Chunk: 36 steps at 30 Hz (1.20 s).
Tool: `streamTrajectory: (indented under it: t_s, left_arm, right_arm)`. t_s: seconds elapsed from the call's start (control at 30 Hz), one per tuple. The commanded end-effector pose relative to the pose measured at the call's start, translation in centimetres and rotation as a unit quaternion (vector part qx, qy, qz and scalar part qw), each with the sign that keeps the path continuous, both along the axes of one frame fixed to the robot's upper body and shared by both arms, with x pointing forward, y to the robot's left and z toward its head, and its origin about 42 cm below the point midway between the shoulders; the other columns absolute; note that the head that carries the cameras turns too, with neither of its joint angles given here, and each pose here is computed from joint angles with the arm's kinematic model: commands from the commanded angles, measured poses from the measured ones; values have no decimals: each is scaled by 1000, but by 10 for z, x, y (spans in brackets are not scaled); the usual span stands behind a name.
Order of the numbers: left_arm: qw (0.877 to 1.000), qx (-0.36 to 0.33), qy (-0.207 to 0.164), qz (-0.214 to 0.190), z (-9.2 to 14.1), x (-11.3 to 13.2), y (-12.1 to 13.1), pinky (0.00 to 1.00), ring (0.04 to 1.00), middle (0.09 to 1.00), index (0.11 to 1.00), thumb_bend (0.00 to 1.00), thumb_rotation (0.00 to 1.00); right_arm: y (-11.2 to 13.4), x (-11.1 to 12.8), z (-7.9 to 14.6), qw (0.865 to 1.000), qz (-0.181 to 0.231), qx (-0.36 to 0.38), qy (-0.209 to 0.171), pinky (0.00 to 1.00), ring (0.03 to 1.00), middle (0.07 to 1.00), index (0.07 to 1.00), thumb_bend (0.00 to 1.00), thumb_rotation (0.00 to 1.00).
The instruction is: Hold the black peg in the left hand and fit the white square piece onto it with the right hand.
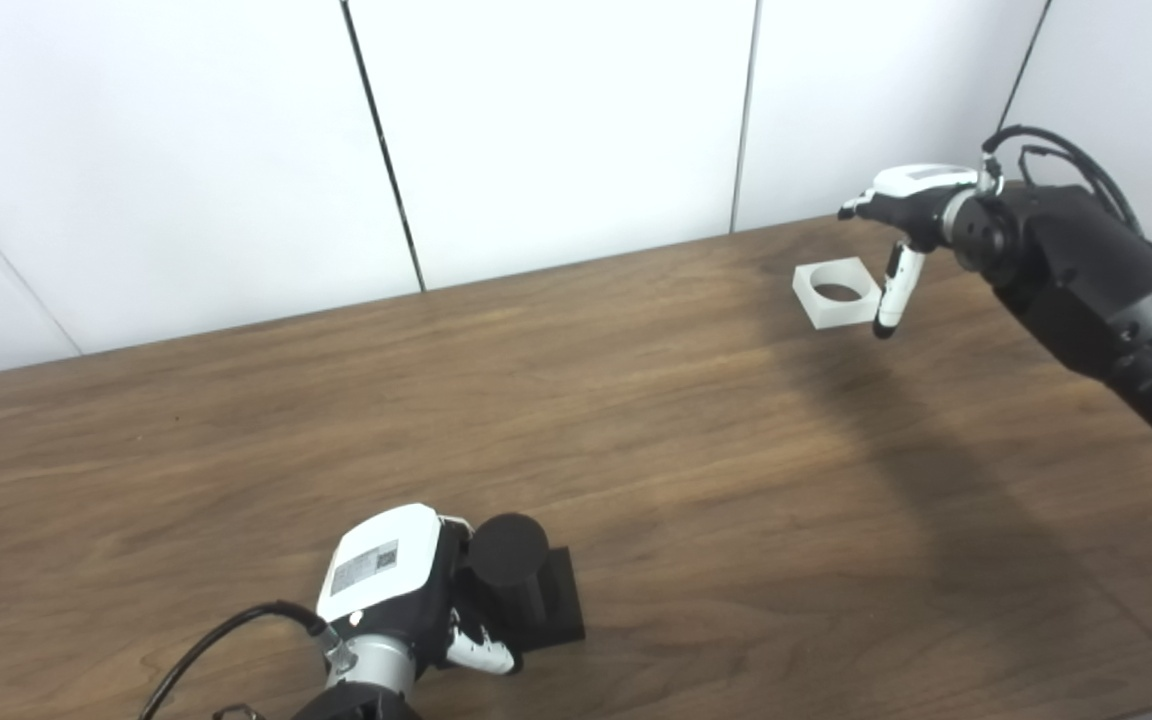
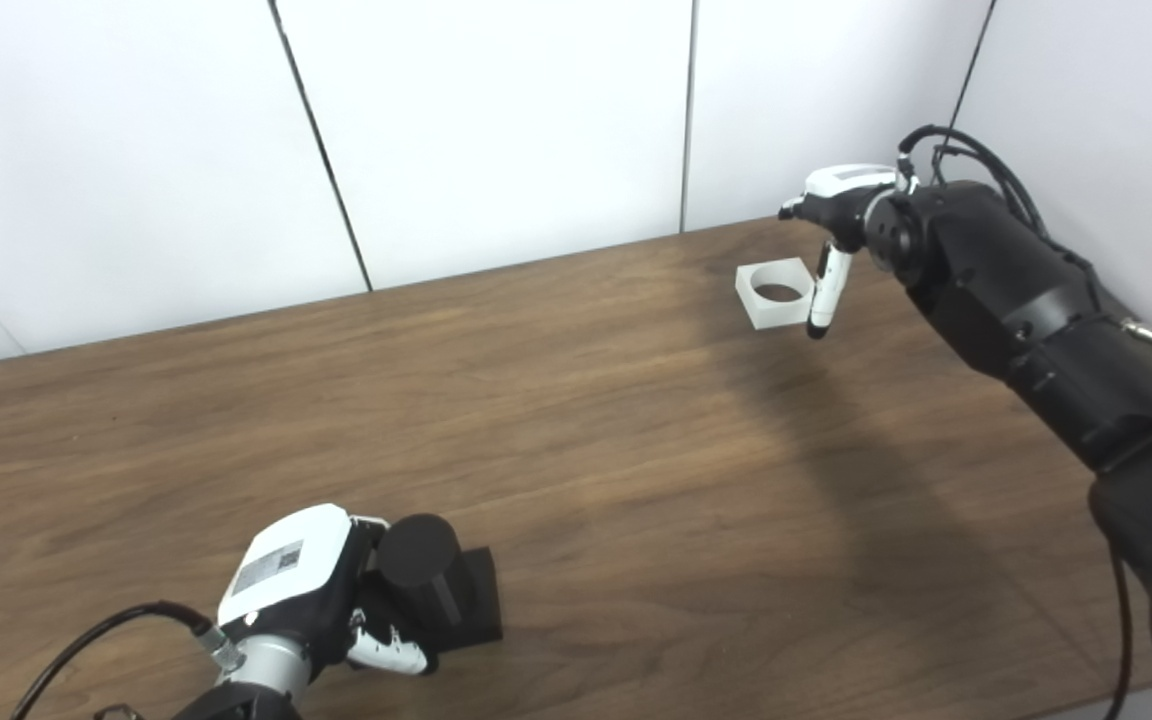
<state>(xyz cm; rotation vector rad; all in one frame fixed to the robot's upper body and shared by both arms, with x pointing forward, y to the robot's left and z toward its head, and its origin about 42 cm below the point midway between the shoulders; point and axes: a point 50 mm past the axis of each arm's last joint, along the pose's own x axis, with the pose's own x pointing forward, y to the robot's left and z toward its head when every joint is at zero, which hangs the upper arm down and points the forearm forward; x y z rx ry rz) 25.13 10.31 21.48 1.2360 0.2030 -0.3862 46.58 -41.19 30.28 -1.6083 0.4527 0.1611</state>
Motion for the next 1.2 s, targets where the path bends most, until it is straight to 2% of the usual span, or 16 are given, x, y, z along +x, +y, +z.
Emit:
streamTrajectory:
  t_s: [0.0, 0.27, 0.63, 0.77, 0.9, 1.03, 1.17]
  left_arm:
    - [998, -5, 58, -17, -19, -6, -12, 918, 858, 787, 487, 524, 60]
    - [998, -3, 58, -18, -18, -6, -13, 911, 856, 783, 487, 524, 61]
    - [998, -15, 59, -8, -17, -9, -12, 906, 852, 773, 485, 524, 58]
    - [998, -16, 60, -7, -17, -10, -12, 887, 825, 742, 484, 525, 58]
    - [998, -16, 64, -7, -18, -10, -13, 906, 842, 762, 485, 525, 58]
    - [998, -13, 65, -6, -17, -10, -14, 904, 840, 768, 485, 525, 59]
    - [998, -13, 62, -7, -16, -10, -15, 906, 840, 760, 485, 525, 59]
  right_arm:
    - [5, 10, 33, 999, 12, -18, -39, 1000, 1000, 1000, 947, 1000, 186]
    - [14, 13, 18, 999, 26, -19, -23, 1000, 1000, 1000, 954, 1000, 219]
    - [3, 22, 7, 1000, 4, -1, -18, 1000, 1000, 988, 952, 993, 213]
    - [-1, 25, 8, 1000, -2, -4, -18, 1000, 1000, 983, 950, 976, 208]
    - [-4, 30, 10, 1000, -9, -2, -21, 1000, 1000, 983, 947, 984, 210]
    - [-6, 34, 10, 1000, -7, -8, -20, 1000, 1000, 976, 930, 974, 223]
    - [-2, 35, 8, 1000, -2, -6, -12, 986, 1000, 975, 870, 935, 236]
